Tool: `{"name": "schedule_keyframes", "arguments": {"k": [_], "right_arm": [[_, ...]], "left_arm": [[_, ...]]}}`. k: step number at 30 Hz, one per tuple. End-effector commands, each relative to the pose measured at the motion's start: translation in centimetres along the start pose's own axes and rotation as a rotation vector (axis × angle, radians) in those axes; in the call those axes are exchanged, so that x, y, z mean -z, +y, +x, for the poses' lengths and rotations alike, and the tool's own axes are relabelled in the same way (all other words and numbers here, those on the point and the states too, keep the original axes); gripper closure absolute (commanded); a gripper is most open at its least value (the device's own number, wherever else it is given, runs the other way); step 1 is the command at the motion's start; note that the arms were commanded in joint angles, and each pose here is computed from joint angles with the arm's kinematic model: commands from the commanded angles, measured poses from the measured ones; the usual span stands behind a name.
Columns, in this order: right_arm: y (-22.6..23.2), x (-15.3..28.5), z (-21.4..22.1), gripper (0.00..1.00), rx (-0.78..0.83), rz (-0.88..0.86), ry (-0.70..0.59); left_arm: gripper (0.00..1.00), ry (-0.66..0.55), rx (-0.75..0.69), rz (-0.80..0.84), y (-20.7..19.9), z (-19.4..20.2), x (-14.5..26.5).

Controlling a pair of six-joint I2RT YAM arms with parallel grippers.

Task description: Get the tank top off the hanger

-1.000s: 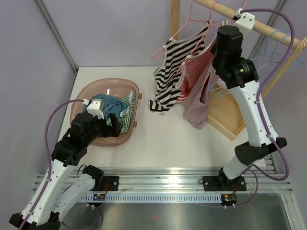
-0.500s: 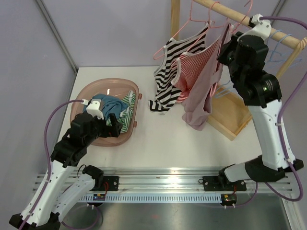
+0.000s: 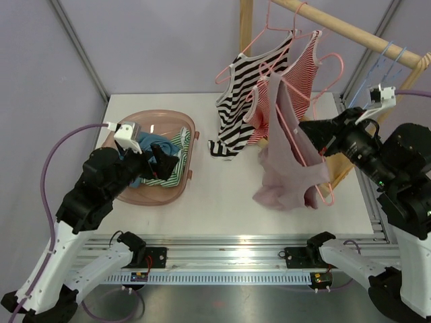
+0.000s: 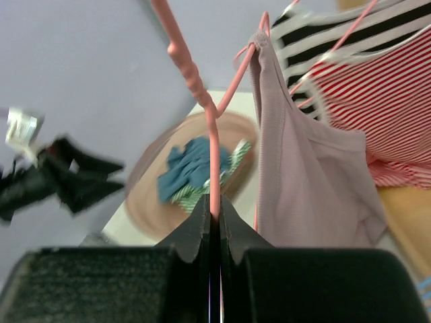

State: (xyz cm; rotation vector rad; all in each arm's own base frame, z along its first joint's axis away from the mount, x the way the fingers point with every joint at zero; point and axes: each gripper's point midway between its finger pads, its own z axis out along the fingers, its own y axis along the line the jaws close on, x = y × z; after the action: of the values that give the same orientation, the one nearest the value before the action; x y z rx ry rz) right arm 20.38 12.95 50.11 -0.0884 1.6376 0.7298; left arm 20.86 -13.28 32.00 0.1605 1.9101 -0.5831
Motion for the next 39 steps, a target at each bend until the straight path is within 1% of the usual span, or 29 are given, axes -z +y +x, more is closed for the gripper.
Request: {"name": "schedule_keyframes", "arguments": {"k": [1,2,4,6,7,8,11,12,13,14,16,18,21,24,27,28,29,31,32,35,37,38,39], "right_arm": [[4.8,2.4,3.4,1.00,-0.017,-0.299,0.130],[5.7,3.1,3.6,1.00,-0.029,-0.357,0.138],[6.4,4.2,4.4,1.00,-0.038,-0.409,0.148],[7.3,5.1,4.8,1.00,-0.048,-0.471,0.166],[7.5,5.2,5.0,1.00,-0.051,-0.485,0.176],[7.7,5.4,5.5,1.00,-0.057,-0.500,0.203],[7.6,5.2,6.1,1.00,-0.061,-0.500,0.237],[7.6,5.3,6.1,1.00,-0.059,-0.501,0.238],[7.6,5.4,6.1,1.00,-0.056,-0.503,0.234],[7.7,5.5,6.1,1.00,-0.056,-0.513,0.231],[7.9,5.7,6.2,1.00,-0.053,-0.529,0.228],[7.8,5.6,6.3,1.00,-0.057,-0.527,0.233],[7.6,5.2,6.6,1.00,-0.055,-0.519,0.240],[7.5,5.3,6.7,1.00,-0.052,-0.519,0.237],[7.7,5.5,6.5,1.00,-0.051,-0.531,0.223],[7.7,5.5,6.6,1.00,-0.052,-0.530,0.224],[7.7,5.5,6.6,1.00,-0.055,-0.531,0.225],[7.7,5.6,6.7,1.00,-0.053,-0.532,0.224],[7.6,5.6,6.7,1.00,-0.052,-0.531,0.222],[7.6,5.9,6.7,1.00,-0.045,-0.527,0.213],[7.5,5.9,6.7,1.00,-0.040,-0.522,0.209],[7.4,5.8,6.7,1.00,-0.039,-0.516,0.210],[7.3,5.8,6.8,1.00,-0.034,-0.512,0.208]], "left_arm": [[0.01,-0.189,-0.005,0.127,-4.3,-7.0,1.4],[0.01,-0.204,-0.017,0.151,-5.3,-7.7,1.6],[0.01,-0.232,-0.034,0.175,-6.9,-9.4,1.5],[0.01,-0.233,-0.077,0.192,-8.8,-9.6,1.0],[0.01,-0.255,-0.106,0.250,-10.9,-10.2,1.7],[0.01,-0.276,-0.116,0.213,-10.9,-10.7,1.5],[0.01,-0.291,-0.188,0.195,-13.5,-11.1,0.6],[0.01,-0.290,-0.205,0.185,-14.0,-11.1,0.4],[0.01,-0.266,-0.235,0.168,-14.8,-10.4,-0.9],[0.01,-0.268,-0.248,0.173,-15.5,-10.5,-0.8],[0.03,-0.250,-0.269,0.184,-16.7,-9.8,-1.9],[0.06,-0.241,-0.275,0.210,-17.5,-9.3,-2.3],[0.07,-0.237,-0.266,0.254,-18.7,-8.7,-2.8],[0.10,-0.237,-0.251,0.284,-19.5,-8.3,-3.2],[0.19,-0.240,-0.241,0.275,-19.7,-8.1,-3.8],[0.20,-0.239,-0.242,0.276,-19.8,-8.0,-3.9],[0.27,-0.237,-0.244,0.272,-19.9,-8.0,-4.1],[0.35,-0.229,-0.252,0.258,-19.9,-7.7,-4.6],[0.44,-0.231,-0.252,0.248,-19.8,-7.8,-4.8],[0.53,-0.225,-0.262,0.233,-19.7,-7.5,-5.2],[0.62,-0.228,-0.263,0.220,-19.6,-7.6,-5.3],[0.71,-0.231,-0.259,0.212,-19.4,-7.7,-5.2],[0.77,-0.228,-0.261,0.201,-19.2,-7.6,-5.3]]}}
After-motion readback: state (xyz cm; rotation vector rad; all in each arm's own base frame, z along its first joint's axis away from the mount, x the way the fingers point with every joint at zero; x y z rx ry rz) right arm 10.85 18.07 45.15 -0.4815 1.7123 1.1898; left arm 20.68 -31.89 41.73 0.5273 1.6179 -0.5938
